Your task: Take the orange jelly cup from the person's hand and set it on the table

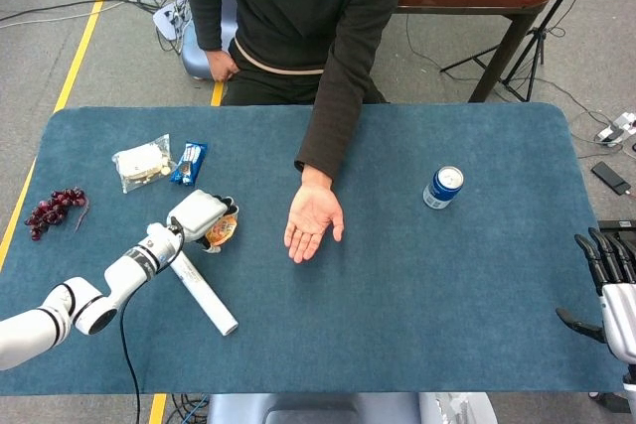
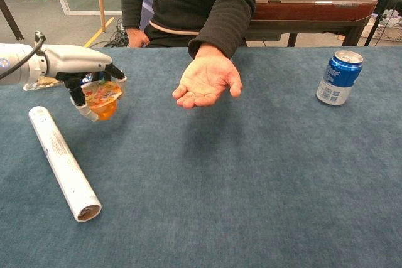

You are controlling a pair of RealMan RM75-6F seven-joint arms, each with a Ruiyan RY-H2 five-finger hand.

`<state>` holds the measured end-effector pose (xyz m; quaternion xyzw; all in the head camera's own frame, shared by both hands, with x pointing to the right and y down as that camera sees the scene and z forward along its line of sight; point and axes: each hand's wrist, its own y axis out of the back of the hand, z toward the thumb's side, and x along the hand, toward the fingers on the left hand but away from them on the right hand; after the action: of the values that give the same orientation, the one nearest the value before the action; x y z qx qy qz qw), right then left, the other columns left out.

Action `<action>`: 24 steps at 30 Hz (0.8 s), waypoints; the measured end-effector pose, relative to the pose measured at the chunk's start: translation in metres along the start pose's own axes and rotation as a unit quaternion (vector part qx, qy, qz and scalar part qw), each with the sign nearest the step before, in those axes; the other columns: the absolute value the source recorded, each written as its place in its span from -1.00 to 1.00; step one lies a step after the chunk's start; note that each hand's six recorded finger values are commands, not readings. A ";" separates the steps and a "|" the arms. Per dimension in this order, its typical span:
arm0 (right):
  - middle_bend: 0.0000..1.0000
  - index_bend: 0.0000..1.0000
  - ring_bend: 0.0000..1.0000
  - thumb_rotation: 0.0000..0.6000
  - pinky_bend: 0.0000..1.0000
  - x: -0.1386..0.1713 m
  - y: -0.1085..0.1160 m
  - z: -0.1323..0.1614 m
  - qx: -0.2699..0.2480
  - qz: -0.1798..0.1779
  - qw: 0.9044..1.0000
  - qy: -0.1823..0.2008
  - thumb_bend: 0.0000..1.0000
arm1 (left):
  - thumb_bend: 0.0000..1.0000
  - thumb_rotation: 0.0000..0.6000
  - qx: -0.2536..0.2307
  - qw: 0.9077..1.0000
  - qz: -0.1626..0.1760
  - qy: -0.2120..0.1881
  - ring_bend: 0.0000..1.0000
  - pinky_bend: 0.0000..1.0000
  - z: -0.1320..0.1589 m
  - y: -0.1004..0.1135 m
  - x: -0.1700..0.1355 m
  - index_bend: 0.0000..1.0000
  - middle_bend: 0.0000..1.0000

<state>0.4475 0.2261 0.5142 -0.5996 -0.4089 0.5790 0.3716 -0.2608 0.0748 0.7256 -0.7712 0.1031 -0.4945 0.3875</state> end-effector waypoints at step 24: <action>-0.98 -0.97 -1.00 1.00 -0.89 0.002 0.000 -0.004 -0.004 -0.003 1.000 -0.002 -0.90 | -0.72 1.00 -0.016 0.998 0.013 0.052 -1.00 -0.57 -0.023 0.023 -0.028 -1.00 -1.00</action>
<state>0.4512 0.2278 0.5134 -0.5986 -0.4138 0.5774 0.3702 -0.2888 0.0637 0.6952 -0.7489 0.1408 -0.5274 0.3757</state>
